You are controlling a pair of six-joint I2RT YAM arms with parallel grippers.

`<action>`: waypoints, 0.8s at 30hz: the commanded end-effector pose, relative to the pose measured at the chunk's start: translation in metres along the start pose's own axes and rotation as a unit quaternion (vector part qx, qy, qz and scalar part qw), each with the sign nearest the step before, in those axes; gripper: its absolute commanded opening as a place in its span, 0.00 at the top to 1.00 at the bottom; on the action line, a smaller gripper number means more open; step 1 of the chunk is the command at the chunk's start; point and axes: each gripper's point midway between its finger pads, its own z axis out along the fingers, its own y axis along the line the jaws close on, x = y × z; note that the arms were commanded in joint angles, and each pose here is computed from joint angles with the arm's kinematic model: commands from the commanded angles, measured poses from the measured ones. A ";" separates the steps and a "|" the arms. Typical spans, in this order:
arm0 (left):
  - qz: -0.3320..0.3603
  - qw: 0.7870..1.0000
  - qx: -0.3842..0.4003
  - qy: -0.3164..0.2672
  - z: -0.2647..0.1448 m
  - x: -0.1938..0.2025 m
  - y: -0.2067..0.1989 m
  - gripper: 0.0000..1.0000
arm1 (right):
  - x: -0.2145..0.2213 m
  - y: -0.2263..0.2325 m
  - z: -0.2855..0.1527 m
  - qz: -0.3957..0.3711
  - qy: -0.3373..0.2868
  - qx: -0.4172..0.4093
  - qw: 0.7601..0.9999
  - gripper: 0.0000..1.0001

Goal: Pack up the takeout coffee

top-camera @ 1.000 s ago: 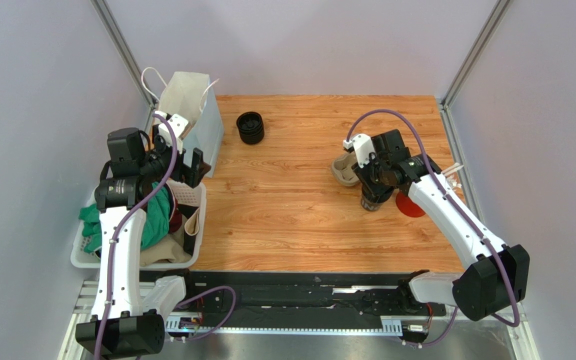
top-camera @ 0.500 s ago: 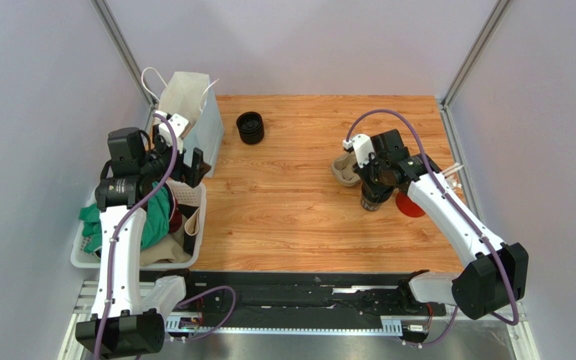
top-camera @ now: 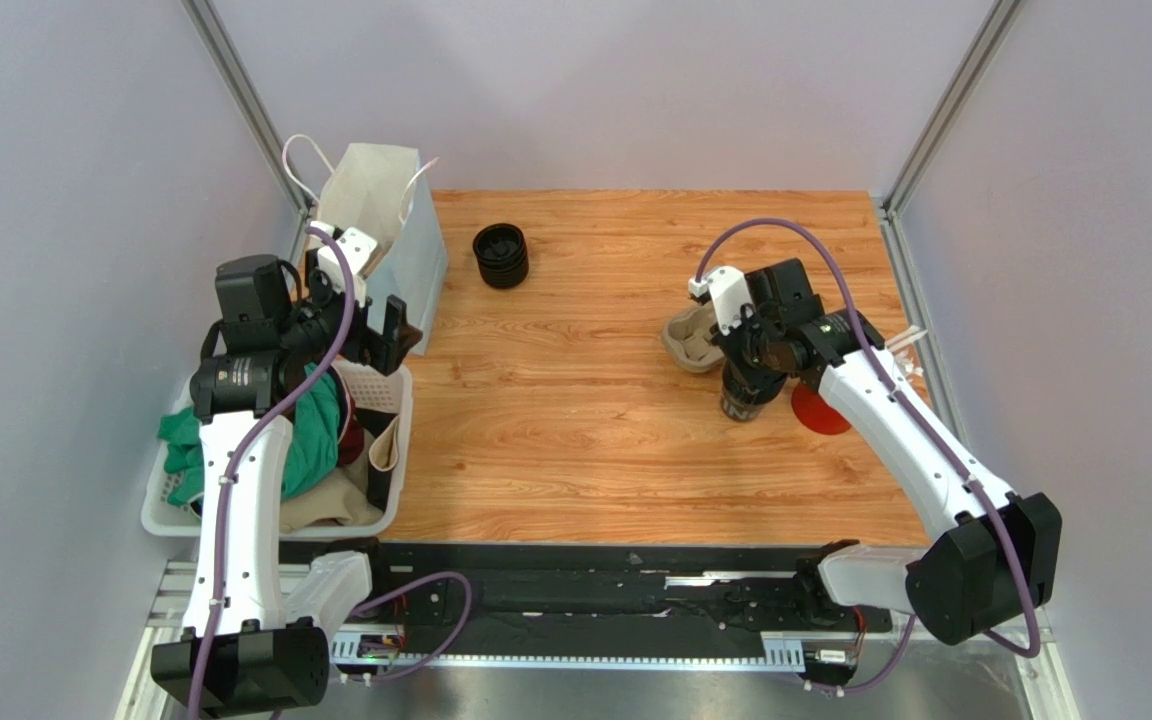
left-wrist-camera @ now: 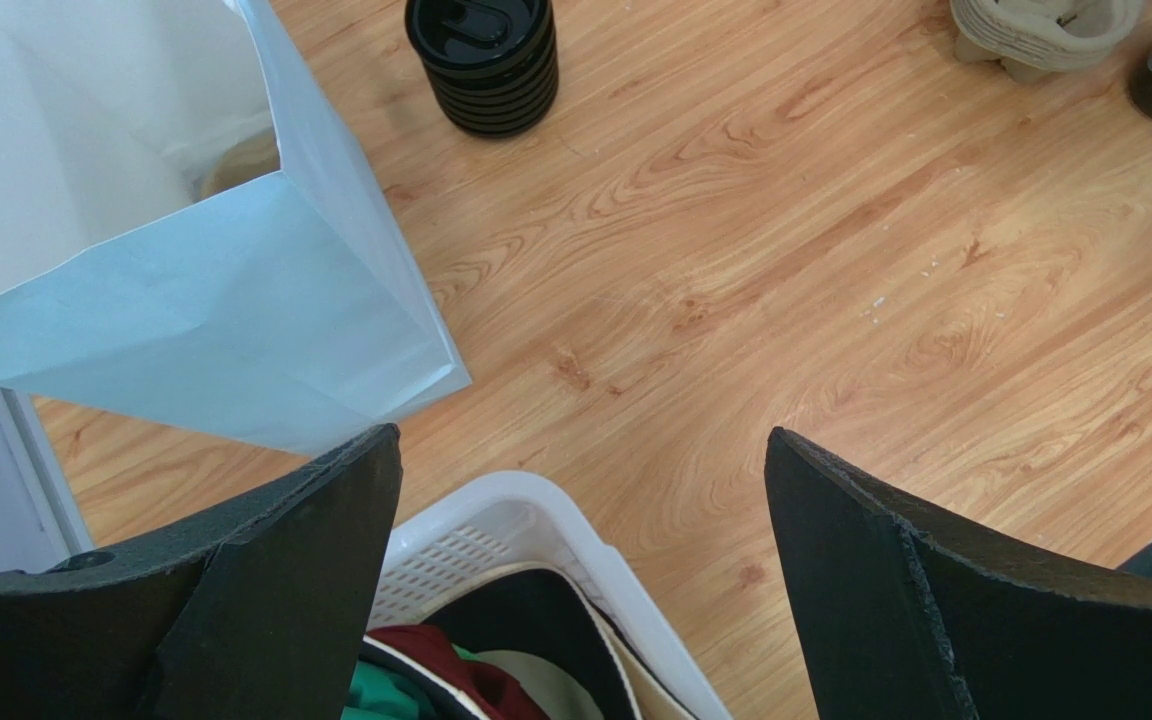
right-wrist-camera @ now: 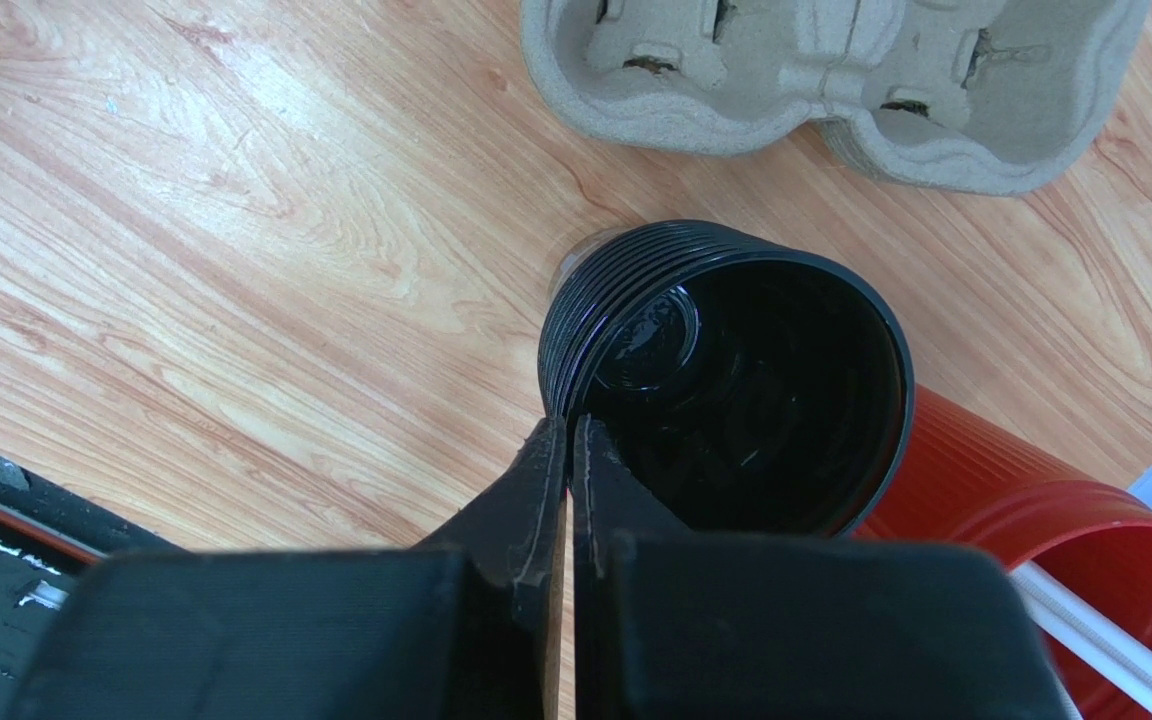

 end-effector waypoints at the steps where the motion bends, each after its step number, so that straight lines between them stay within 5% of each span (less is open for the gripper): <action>1: 0.003 1.000 0.004 -0.013 0.002 -0.005 0.000 0.01 | -0.016 -0.010 -0.010 0.000 -0.041 0.029 0.999 0.99; 24: -0.002 1.000 0.006 -0.008 0.005 -0.003 0.002 0.01 | -0.022 -0.028 -0.022 -0.014 -0.069 0.088 0.994 1.00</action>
